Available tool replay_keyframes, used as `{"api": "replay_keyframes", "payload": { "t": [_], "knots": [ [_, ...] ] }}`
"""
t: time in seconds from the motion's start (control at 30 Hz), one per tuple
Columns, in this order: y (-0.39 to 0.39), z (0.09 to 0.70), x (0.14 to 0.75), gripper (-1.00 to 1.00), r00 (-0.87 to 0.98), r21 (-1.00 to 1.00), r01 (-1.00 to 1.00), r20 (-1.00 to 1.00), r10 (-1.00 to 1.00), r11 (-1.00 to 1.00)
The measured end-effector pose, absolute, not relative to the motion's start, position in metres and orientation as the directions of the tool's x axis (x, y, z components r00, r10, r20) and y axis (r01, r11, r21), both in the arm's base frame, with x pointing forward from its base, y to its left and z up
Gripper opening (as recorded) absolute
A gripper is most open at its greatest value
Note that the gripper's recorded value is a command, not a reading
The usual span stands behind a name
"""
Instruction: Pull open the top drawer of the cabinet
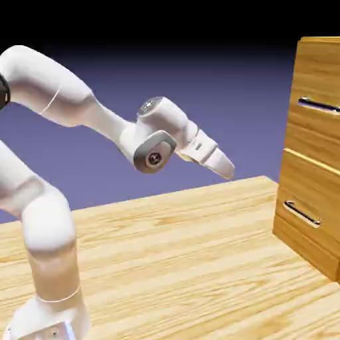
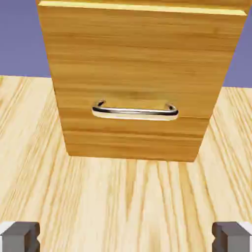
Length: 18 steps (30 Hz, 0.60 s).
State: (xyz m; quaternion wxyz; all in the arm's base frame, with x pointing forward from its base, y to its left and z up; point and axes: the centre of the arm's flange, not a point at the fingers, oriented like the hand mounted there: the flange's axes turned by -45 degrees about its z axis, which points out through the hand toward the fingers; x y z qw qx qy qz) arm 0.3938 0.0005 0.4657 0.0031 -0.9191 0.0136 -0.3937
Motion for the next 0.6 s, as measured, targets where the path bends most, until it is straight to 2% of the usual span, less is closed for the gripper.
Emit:
{"api": "replay_keyframes", "payload": {
  "t": [0.27, 0.6],
  "knots": [
    [-0.020, 0.507, 0.421, 0.00, 0.512, -0.366, -0.381, 0.681, -0.524, -0.849],
    [-0.031, 0.534, 0.453, 0.00, 0.130, -0.744, -0.566, 0.346, -0.929, -0.356]
  ]
}}
